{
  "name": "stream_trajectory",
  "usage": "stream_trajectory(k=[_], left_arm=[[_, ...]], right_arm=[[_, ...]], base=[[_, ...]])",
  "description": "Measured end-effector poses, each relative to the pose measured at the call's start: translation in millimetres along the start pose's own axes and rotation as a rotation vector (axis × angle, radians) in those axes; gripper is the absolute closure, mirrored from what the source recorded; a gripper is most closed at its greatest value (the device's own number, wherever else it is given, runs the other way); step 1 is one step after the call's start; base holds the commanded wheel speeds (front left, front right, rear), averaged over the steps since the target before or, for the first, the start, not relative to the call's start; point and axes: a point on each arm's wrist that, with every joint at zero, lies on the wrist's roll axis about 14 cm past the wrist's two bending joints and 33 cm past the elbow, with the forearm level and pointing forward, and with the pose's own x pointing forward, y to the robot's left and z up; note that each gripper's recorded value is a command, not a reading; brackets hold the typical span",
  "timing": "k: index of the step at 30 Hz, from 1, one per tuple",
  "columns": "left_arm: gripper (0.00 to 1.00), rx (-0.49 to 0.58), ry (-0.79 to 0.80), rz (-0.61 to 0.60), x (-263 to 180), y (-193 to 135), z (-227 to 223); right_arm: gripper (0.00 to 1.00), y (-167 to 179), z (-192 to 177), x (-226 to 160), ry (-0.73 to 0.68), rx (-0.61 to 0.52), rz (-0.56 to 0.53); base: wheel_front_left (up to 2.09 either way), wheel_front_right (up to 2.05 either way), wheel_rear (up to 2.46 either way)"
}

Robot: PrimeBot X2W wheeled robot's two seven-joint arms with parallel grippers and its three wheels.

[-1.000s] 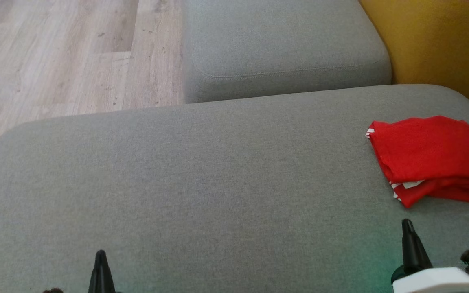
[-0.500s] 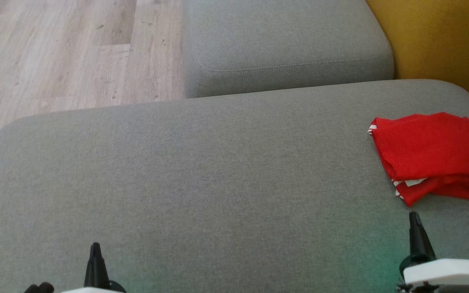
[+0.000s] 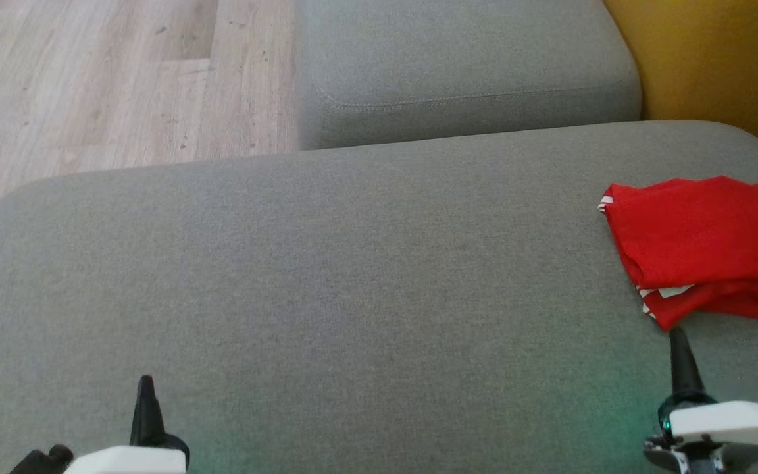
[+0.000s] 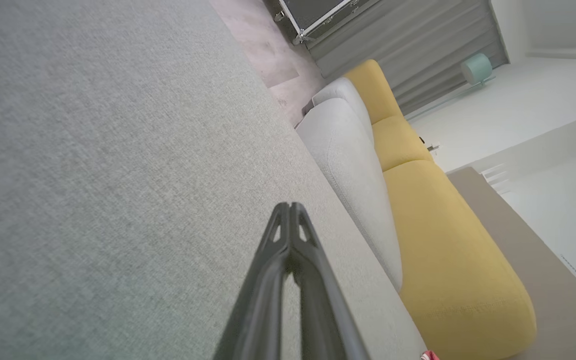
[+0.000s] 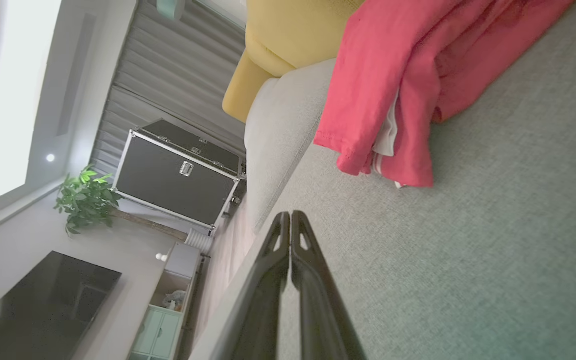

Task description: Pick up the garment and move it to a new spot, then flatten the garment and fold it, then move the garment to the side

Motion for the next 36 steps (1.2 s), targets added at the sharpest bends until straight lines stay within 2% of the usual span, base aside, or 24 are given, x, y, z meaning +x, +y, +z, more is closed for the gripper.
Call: stream_trajectory(k=[36], left_arm=[[1.00, -0.409, -0.008, -0.083, 28.8, -17.7, 23.2]], right_arm=[[1.00, 17.1, 20.0, 30.1, -0.025, 0.416, 0.048]], base=[[0.00, 0.00, 0.00]])
